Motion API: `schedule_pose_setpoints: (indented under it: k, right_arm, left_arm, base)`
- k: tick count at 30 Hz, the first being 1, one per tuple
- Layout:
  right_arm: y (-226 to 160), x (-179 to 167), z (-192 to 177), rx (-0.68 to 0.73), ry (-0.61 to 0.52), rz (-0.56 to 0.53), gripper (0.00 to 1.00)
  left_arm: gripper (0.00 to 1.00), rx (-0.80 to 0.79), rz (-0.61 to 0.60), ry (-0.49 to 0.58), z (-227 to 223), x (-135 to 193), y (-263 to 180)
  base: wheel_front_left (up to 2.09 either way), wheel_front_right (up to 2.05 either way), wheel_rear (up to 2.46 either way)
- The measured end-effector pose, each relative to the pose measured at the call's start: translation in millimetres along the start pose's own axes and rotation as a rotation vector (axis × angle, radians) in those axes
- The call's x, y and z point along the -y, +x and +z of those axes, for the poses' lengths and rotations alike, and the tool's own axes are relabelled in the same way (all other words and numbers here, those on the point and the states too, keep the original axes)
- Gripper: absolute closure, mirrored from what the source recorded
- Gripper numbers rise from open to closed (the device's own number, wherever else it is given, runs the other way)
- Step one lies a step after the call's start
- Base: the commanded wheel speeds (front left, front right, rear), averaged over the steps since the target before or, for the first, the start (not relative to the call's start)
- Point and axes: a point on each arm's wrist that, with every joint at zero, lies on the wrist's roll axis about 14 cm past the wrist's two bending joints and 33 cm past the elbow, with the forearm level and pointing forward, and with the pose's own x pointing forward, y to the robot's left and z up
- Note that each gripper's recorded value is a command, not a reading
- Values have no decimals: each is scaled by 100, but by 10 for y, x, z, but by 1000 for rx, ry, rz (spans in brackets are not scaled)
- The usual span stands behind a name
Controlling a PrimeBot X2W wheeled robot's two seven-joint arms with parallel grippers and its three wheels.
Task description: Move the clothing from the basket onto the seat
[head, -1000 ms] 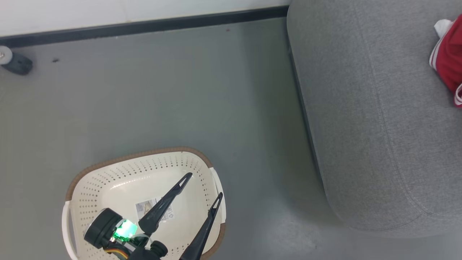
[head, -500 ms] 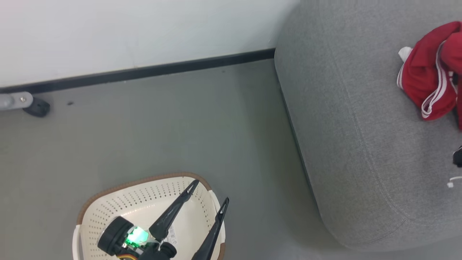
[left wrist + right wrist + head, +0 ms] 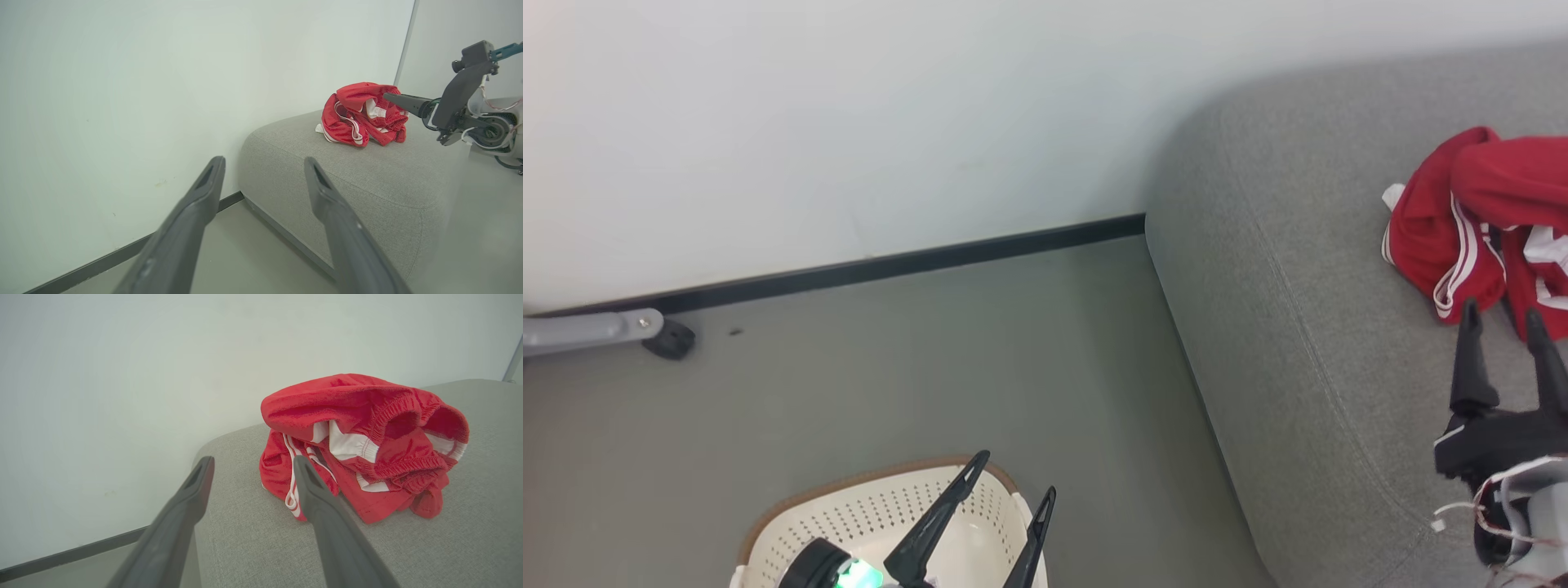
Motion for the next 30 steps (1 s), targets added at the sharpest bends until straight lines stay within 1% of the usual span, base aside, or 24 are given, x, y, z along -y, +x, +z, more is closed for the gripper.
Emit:
schedule_pose_setpoints:
  k: [5,11,14,20,27,30]
  right_arm:
    - [-203,-336,203,84,27,92,0]
    - [-459,-840,400,162,79,242,0]
    - [-564,-1024,450,179,113,300,0]
    - [-695,-1309,582,217,174,390,0]
    - [-790,-1693,721,250,211,506,0]
    - [-836,-1834,709,244,217,548,0]
  left_arm:
    - [0,18,15,22,114,58,-93]
    - [0,18,80,40,165,30,-275]
    - [0,21,114,51,195,-3,-367]
    - [0,34,193,75,274,-129,-541]
    - [0,61,302,108,393,-348,-725]
    - [0,69,353,121,435,-440,-807]
  base:
    - [0,0,0]
    - [0,0,0]
    - [0,0,0]
    - [0,0,0]
    - [0,0,0]
    - [0,0,0]
